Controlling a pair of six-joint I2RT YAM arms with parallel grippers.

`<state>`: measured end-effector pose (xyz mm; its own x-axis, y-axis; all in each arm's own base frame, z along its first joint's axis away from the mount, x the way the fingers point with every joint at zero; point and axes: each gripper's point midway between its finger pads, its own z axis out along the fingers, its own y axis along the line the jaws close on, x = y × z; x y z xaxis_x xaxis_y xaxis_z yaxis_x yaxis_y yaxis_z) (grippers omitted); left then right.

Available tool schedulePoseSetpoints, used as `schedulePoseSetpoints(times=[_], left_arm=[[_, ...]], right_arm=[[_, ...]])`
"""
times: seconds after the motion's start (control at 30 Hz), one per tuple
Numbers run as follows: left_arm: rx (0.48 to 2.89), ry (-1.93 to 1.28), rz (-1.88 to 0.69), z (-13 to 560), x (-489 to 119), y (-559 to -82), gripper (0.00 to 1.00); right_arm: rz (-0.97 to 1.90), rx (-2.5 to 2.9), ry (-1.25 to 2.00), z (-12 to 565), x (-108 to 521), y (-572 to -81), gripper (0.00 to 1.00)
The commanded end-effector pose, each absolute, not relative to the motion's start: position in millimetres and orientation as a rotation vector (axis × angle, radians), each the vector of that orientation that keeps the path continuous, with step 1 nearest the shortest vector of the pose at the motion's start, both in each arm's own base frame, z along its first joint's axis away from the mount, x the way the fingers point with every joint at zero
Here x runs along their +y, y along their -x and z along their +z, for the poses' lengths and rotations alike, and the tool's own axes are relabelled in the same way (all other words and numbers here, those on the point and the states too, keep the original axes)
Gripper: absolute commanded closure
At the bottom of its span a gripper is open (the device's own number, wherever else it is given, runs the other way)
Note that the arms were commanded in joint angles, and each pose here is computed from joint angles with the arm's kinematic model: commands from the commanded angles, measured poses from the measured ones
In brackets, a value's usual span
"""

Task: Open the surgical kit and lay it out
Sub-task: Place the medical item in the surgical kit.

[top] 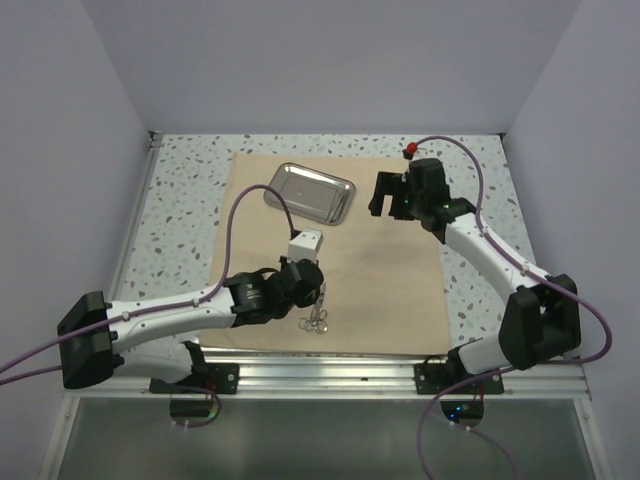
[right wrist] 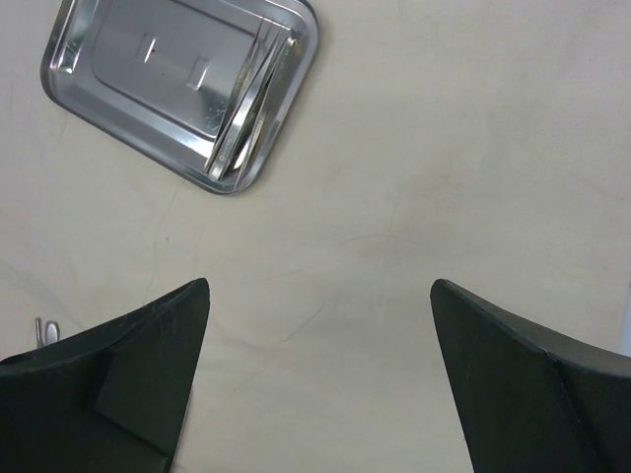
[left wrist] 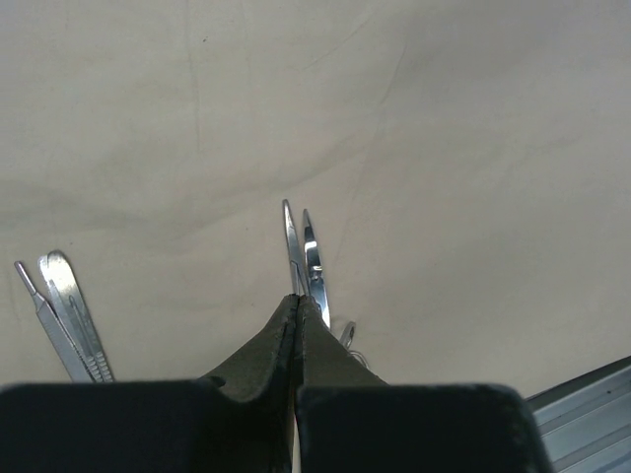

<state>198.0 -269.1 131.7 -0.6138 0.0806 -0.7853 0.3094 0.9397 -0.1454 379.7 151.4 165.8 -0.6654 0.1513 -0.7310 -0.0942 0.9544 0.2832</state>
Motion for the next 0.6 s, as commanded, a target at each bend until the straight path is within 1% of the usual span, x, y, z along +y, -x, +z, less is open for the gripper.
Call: schedulePoseSetpoints(times=[0.0, 0.1, 0.23, 0.27, 0.3, 0.37, 0.4, 0.43, 0.47, 0.5, 0.57], left_arm=[[2.223, -0.299, -0.322, 125, -267, -195, 1.0], [2.234, -0.346, -0.306, 112, -273, -197, 1.0], [2.271, -0.366, -0.177, 84, -277, -210, 1.0], [2.271, -0.356, -0.151, 80, -276, -215, 0.98], [2.26, -0.346, -0.13, 77, -277, -221, 0.92], [2.262, -0.327, -0.052, 65, -272, -235, 0.84], [2.271, -0.327, -0.015, 56, -269, -239, 0.77], [2.265, -0.307, 0.002, 57, -268, -245, 0.75], [2.255, -0.273, 0.037, 57, -261, -254, 0.71], [2.254, -0.265, 0.053, 56, -259, -258, 0.61], [2.232, -0.232, 0.084, 65, -252, -270, 0.54]], right_arm=[[0.387, 2.241, -0.047, 171, 154, -392, 0.02], [0.384, 2.25, -0.047, 167, 155, -394, 0.02], [0.377, 2.262, -0.047, 162, 155, -397, 0.02], [0.376, 2.262, -0.044, 161, 156, -397, 0.02], [0.376, 2.262, -0.044, 161, 156, -398, 0.02], [0.372, 2.267, -0.044, 159, 155, -398, 0.02], [0.373, 2.271, -0.043, 158, 156, -399, 0.02], [0.372, 2.272, -0.043, 157, 156, -399, 0.02], [0.372, 2.271, -0.042, 157, 156, -399, 0.02], [0.373, 2.272, -0.042, 157, 157, -399, 0.02], [0.369, 2.273, -0.039, 155, 157, -400, 0.02]])
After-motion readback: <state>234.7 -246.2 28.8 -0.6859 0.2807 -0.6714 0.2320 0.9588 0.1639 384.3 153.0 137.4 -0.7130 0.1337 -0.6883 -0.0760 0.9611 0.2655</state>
